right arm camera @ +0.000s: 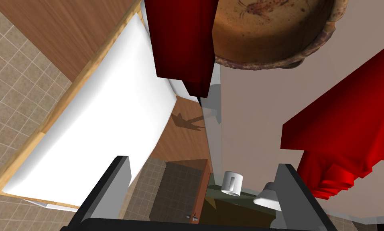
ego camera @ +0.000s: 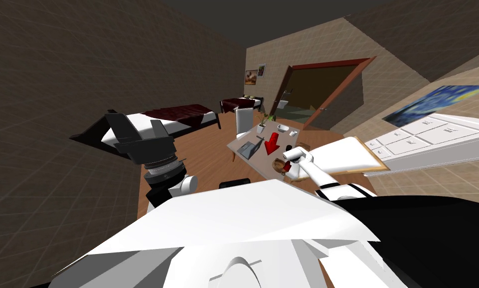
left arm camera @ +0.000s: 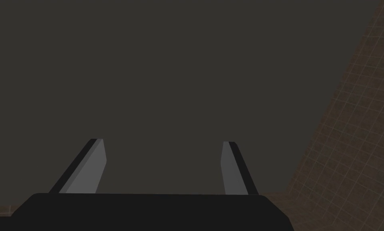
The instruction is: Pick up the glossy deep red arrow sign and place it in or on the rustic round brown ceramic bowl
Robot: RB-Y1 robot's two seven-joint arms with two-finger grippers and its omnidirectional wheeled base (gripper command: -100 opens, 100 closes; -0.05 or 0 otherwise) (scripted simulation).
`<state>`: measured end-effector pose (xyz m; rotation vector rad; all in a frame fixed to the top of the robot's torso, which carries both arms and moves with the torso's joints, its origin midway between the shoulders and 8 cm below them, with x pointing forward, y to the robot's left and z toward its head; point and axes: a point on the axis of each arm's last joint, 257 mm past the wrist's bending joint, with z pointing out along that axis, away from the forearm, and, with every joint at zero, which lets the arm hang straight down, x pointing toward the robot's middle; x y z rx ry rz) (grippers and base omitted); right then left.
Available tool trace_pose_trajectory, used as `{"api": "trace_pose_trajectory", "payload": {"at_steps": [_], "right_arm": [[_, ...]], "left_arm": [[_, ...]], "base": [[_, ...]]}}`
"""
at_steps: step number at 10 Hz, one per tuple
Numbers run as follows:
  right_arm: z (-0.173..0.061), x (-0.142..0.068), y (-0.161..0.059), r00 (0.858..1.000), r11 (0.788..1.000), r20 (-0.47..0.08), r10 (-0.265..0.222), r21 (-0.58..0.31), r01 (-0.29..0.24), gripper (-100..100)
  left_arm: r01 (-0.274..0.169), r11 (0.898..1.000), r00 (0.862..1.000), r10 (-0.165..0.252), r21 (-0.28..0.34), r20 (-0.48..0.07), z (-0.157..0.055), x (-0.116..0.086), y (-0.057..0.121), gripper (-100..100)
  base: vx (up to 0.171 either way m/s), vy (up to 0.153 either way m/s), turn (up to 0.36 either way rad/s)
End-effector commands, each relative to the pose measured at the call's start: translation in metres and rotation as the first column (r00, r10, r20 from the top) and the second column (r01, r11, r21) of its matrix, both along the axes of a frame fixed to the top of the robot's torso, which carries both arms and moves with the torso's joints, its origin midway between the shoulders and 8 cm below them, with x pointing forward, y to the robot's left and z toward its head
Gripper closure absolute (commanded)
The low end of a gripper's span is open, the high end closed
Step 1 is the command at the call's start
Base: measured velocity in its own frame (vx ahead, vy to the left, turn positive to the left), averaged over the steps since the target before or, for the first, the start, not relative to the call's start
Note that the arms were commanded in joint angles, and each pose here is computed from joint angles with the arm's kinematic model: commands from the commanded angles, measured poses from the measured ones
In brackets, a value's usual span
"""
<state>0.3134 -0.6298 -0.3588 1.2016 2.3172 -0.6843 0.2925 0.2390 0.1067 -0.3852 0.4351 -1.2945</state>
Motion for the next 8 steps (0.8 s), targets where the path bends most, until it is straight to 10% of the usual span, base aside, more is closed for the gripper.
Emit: {"api": "trace_pose_trajectory", "payload": {"at_steps": [1, 6, 7, 8], "right_arm": [[0.013, 0.003, 0.001, 1.0, 1.0, -0.003, 0.001, 0.003, -0.001, -100], [0.028, 0.009, 0.003, 1.0, 1.0, -0.003, 0.005, 0.006, -0.005, -100], [0.029, 0.009, 0.003, 1.0, 1.0, -0.005, 0.005, 0.006, -0.005, 0], [0.029, 0.009, 0.003, 1.0, 1.0, -0.005, 0.005, 0.006, -0.005, 0]], "left_arm": [[0.0, 1.0, 1.0, 0.0, 0.0, 0.0, 0.0, 0.0, 0.0, 0], [0.0, 1.0, 1.0, 0.0, 0.0, 0.0, 0.0, 0.0, 0.0, 0], [0.0, 1.0, 1.0, 0.0, 0.0, 0.0, 0.0, 0.0, 0.0, 0], [0.0, 1.0, 1.0, 0.0, 0.0, 0.0, 0.0, 0.0, 0.0, 0]], "base": [[-0.016, -0.005, -0.01], [-0.008, -0.003, -0.005], [0.0, 0.0, 0.0], [0.0, 0.0, 0.0]]}}
